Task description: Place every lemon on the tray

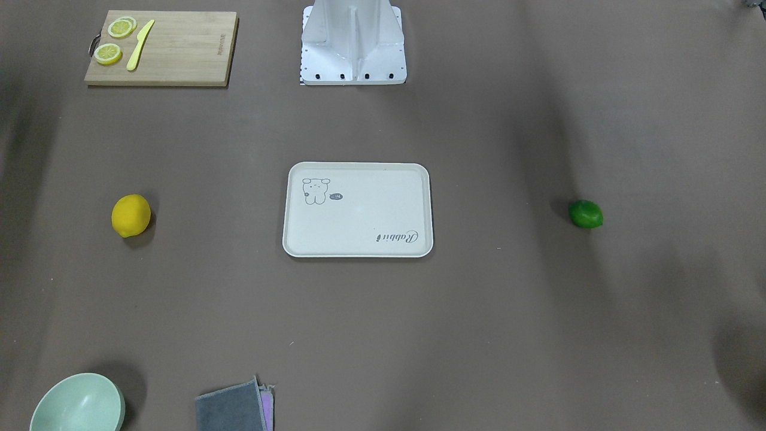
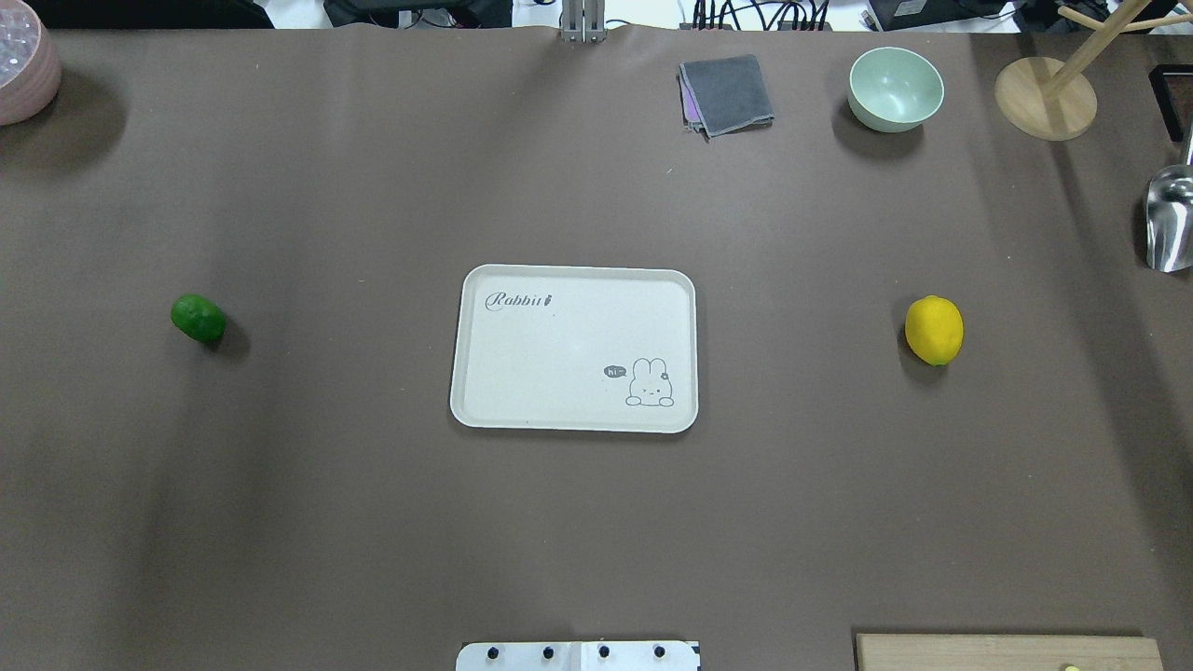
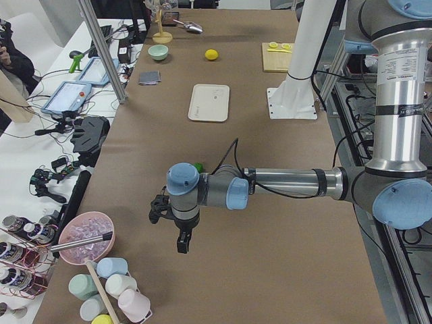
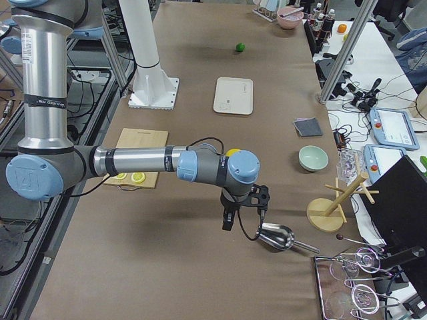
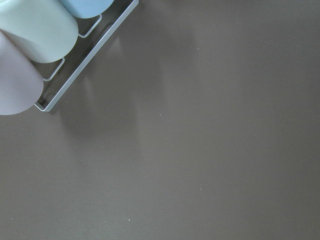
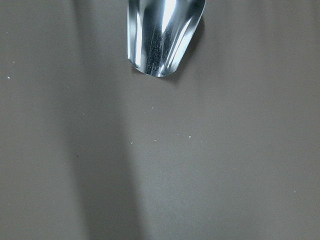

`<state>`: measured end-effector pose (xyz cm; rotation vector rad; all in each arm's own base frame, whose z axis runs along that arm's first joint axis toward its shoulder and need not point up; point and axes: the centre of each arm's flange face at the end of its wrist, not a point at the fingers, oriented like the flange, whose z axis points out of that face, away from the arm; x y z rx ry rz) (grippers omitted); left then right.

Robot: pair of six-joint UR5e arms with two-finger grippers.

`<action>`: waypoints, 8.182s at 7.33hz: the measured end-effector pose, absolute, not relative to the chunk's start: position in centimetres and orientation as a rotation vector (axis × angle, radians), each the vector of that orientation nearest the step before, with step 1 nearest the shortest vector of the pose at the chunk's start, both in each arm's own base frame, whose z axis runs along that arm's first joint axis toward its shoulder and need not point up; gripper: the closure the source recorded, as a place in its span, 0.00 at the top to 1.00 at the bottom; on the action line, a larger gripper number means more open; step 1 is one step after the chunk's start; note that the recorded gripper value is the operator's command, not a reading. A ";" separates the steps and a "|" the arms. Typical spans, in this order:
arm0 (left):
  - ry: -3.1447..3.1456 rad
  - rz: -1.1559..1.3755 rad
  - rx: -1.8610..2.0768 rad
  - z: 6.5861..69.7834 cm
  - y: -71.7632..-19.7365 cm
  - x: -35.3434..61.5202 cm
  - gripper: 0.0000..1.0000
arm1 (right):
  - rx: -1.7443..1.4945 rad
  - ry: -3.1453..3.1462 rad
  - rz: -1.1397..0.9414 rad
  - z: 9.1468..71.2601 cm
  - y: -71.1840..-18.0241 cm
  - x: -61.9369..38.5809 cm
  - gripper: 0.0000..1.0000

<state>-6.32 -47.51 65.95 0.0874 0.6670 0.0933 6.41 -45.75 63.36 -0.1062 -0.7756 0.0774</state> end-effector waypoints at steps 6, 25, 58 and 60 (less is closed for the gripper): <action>0.667 0.095 0.090 65.8 -47.6 -6.2 0.98 | -0.096 -0.784 0.088 59.5 -49.1 3.4 1.00; 0.750 0.018 0.086 57.7 -52.6 2.4 0.98 | -0.289 -0.808 -0.214 48.4 -54.4 -29.5 0.99; 1.057 0.176 -0.140 36.9 -58.1 32.2 0.00 | -0.313 -0.993 -0.339 28.1 -57.6 -52.6 0.22; 1.048 0.277 -0.100 32.6 -56.3 38.4 0.00 | -0.322 -0.986 -0.334 28.3 -57.8 -53.1 0.23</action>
